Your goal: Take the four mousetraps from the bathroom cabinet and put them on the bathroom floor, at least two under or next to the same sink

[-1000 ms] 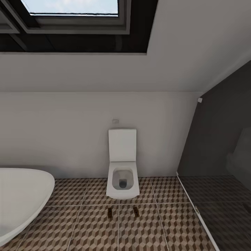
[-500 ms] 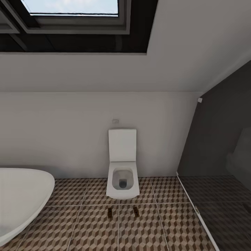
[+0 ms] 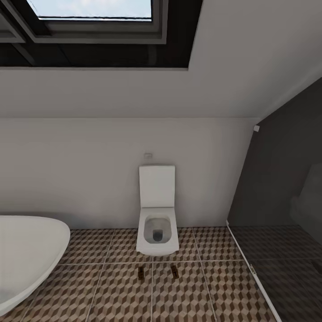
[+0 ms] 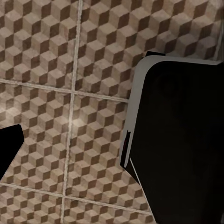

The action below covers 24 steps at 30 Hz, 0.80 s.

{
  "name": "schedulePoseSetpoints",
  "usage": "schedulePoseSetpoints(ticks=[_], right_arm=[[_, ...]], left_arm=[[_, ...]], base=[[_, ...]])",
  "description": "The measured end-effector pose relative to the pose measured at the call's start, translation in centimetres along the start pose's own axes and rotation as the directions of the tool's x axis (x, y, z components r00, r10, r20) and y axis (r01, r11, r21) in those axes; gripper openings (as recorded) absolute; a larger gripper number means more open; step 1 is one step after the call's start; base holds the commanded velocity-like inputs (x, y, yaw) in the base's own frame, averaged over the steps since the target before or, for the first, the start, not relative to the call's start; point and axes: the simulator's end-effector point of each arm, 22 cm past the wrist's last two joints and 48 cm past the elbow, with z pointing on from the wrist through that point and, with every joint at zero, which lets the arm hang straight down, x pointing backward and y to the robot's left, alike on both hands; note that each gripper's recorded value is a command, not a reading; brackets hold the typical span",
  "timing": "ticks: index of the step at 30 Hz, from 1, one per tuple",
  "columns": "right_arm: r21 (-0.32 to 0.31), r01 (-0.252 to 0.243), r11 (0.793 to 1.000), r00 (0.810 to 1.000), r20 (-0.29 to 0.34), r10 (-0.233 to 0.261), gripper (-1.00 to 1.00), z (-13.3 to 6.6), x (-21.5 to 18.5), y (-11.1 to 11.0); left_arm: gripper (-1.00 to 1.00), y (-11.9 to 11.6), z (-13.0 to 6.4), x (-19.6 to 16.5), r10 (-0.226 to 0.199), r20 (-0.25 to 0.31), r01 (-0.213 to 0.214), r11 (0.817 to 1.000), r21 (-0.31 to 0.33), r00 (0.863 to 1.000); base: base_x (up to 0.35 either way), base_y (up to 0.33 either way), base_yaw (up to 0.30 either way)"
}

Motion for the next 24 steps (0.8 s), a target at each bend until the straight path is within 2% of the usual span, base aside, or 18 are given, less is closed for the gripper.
schedulePoseSetpoints(ticks=[12, 24], right_arm=[[-0.022, -0.013, 1.000, 1.000, 0.008, 0.013, 1.00, -0.1, -0.2, 1.6], [-0.024, -0.014, 1.000, 1.000, 0.009, 0.014, 1.00, -0.1, -0.3, 1.7]], left_arm=[[1.00, -1.1, 0.0, 0.2, -0.003, -0.002, 0.003, 1.000, 0.014, 1.000], [1.00, -1.2, 0.0, 0.2, -0.002, -0.002, 0.002, 1.000, 0.015, 1.000]], base=[[0.000, 0.000, 0.000], [0.000, 0.000, 0.000]])
